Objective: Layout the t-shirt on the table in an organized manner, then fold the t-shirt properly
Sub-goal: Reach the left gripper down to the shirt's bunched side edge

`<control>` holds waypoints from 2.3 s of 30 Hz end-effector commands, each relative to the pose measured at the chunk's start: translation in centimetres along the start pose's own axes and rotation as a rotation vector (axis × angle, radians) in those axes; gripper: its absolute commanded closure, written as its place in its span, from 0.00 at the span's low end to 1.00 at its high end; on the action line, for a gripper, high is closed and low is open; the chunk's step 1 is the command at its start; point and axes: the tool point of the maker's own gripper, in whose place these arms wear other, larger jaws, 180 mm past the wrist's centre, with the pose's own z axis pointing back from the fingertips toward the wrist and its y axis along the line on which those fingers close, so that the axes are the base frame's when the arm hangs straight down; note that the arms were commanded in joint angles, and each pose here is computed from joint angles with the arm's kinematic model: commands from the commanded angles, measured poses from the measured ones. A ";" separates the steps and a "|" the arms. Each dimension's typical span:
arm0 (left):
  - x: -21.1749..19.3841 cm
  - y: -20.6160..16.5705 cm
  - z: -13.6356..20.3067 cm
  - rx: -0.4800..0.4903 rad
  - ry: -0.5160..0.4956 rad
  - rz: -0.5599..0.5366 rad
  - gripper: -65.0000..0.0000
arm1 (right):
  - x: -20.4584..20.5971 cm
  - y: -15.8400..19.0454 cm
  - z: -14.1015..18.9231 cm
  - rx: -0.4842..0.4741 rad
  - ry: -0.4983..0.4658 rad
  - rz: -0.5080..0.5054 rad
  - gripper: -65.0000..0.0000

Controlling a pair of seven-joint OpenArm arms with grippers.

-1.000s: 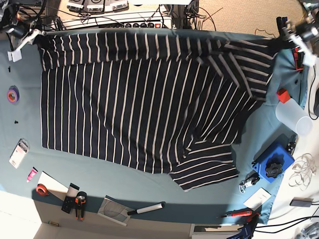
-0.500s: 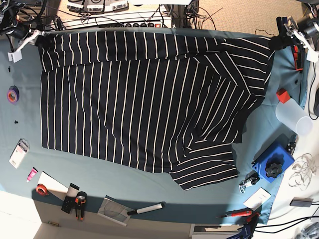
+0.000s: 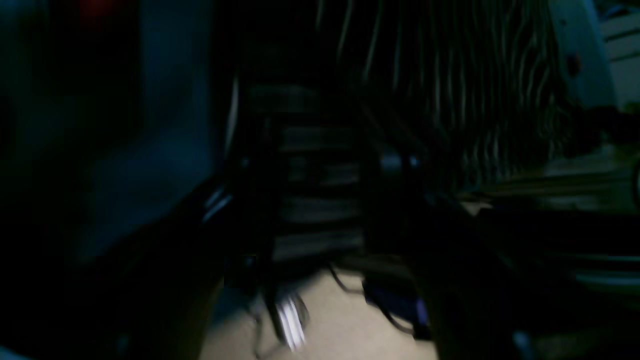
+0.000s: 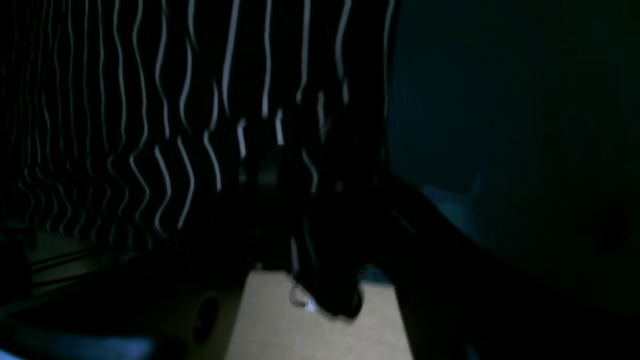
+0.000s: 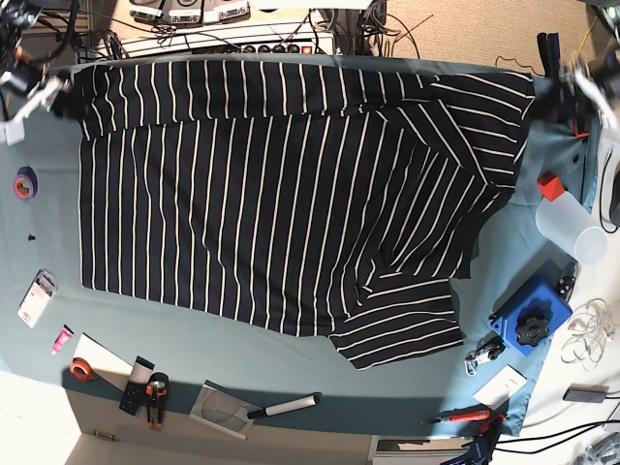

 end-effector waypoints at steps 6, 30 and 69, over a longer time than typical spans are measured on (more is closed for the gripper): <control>3.4 -1.7 -5.3 -0.029 0.081 -0.195 0.55 | 5.0 -1.8 0.3 -0.124 -0.101 0.084 0.68; 18.6 2.6 -23.2 0.261 0.103 -0.291 0.60 | 8.9 -1.9 -0.1 -0.164 -0.187 0.116 0.68; 20.9 -4.2 -23.1 -0.151 0.130 -0.164 1.00 | 14.4 -2.3 -1.5 -0.235 -0.288 0.167 0.70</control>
